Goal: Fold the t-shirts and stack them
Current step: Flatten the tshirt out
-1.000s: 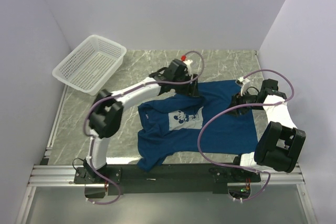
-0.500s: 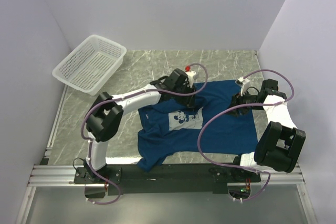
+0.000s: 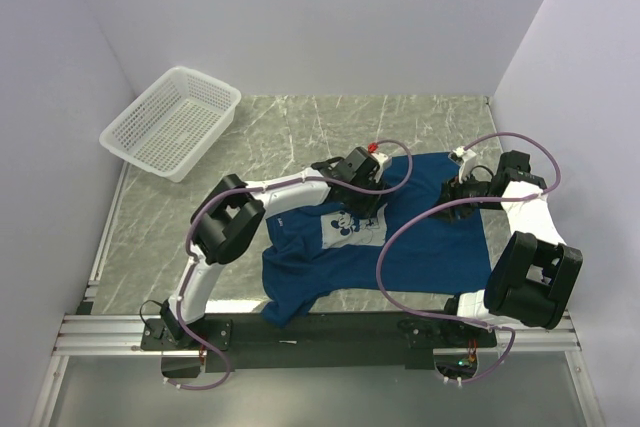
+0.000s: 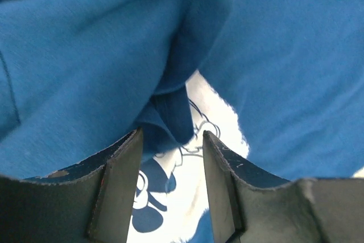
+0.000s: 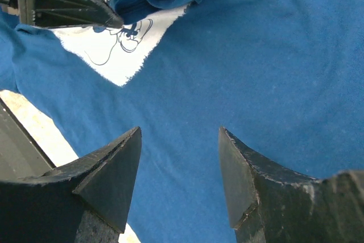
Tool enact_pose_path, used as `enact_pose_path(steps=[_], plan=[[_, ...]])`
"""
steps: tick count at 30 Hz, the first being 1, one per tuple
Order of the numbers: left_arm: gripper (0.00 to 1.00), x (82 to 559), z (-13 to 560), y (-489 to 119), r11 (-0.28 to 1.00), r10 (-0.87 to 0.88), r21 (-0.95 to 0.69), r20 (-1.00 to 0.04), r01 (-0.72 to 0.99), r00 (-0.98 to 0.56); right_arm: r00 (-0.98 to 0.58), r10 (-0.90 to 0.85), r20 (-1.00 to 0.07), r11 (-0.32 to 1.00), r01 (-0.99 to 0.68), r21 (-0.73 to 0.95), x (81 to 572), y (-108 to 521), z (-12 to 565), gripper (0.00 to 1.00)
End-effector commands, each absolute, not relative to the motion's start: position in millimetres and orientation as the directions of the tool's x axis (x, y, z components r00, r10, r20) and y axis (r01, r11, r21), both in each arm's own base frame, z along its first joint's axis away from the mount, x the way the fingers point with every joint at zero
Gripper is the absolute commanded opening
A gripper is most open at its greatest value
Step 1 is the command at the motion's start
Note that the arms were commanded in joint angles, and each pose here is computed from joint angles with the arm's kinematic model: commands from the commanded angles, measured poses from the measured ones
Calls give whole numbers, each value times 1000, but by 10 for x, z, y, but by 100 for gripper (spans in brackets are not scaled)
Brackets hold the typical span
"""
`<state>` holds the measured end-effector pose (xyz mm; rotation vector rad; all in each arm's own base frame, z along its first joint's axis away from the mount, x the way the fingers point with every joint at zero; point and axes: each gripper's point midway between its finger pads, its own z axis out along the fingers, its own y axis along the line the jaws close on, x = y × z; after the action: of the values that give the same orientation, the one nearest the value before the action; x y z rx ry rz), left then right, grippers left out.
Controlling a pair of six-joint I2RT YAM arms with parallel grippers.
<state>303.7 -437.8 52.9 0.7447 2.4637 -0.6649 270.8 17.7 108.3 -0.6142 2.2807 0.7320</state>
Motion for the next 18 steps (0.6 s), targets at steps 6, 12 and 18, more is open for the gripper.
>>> enact_pose_path(steps=[6,12,18], plan=[[50,3192,580,-4465,746,387,-245,-598,620,-702,-647,-220,-730,726,-608,319,2735,176,1172,63],[29,3148,577,-4492,734,394,-262,-587,627,-707,-645,-219,-732,727,-608,319,2740,172,1182,63],[3,3187,856,-4491,736,363,-265,-623,623,-693,-644,-219,-733,728,-608,316,2741,168,1192,63]])
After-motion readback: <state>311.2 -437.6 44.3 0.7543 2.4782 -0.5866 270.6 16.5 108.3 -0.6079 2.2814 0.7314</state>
